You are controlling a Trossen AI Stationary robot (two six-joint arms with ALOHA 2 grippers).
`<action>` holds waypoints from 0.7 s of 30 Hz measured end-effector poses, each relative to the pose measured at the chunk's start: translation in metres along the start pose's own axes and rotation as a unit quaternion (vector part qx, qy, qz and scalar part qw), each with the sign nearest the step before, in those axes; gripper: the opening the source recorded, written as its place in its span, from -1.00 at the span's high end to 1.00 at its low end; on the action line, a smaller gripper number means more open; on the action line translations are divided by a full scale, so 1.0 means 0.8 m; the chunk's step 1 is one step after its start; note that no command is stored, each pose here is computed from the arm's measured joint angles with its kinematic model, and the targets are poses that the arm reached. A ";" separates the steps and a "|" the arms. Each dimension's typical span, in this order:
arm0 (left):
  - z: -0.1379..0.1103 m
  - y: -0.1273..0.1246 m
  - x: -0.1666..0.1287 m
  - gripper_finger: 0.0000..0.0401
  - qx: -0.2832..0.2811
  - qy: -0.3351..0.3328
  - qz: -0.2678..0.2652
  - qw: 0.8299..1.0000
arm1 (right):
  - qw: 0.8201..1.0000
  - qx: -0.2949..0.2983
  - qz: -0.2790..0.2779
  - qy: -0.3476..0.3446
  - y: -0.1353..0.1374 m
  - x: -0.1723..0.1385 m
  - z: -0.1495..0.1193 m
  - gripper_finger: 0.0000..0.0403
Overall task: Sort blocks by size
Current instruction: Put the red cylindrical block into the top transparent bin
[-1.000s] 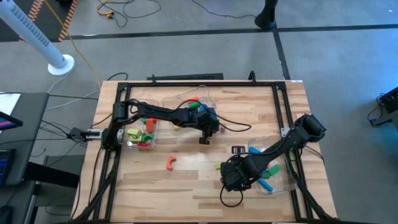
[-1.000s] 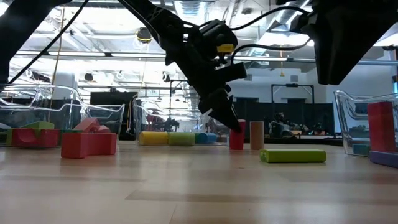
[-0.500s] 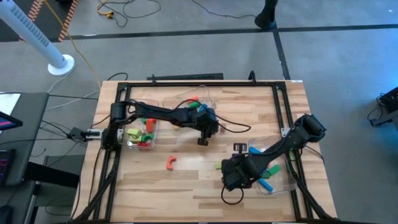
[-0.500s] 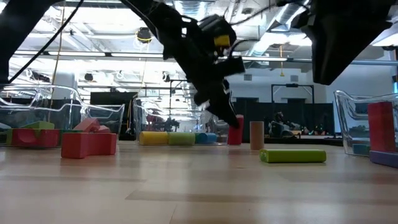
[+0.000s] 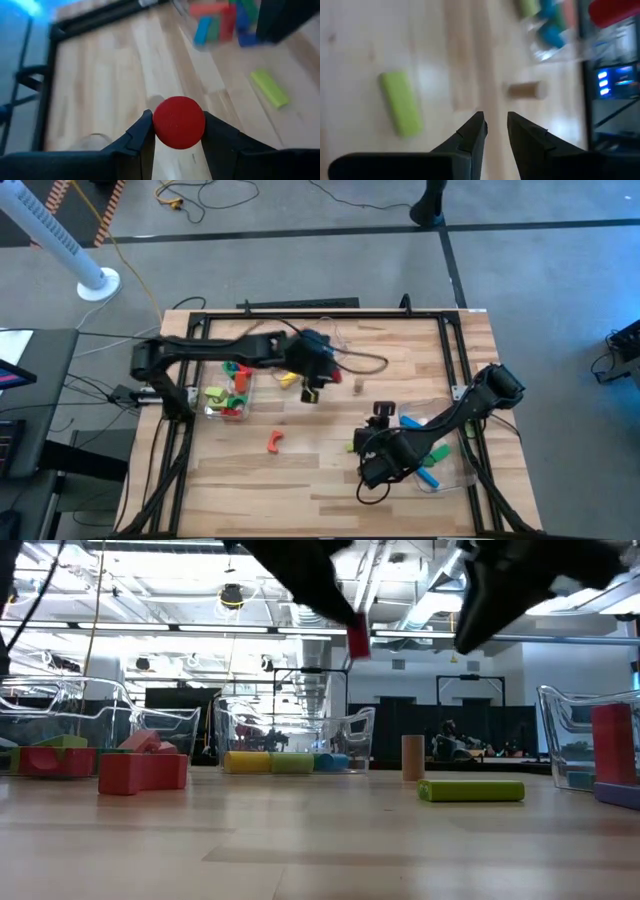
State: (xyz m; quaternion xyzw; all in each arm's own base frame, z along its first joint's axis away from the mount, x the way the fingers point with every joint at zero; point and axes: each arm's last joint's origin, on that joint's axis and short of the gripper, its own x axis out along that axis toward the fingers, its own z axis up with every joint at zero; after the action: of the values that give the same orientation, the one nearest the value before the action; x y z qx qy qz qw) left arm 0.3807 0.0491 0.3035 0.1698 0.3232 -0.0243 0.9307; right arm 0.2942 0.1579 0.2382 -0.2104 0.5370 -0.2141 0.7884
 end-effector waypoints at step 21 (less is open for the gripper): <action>-0.053 0.039 -0.180 0.37 -0.089 -0.081 0.037 0.992 | 0.986 0.035 -0.141 -0.085 -0.058 0.033 0.043 -0.18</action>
State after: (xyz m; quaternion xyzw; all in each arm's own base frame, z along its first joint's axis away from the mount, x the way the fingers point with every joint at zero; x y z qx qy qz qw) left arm 0.2467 0.0836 0.3693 0.0952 0.2411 0.0255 0.9655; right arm 0.3304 0.1084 0.2557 -0.2732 0.4248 -0.3230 0.8003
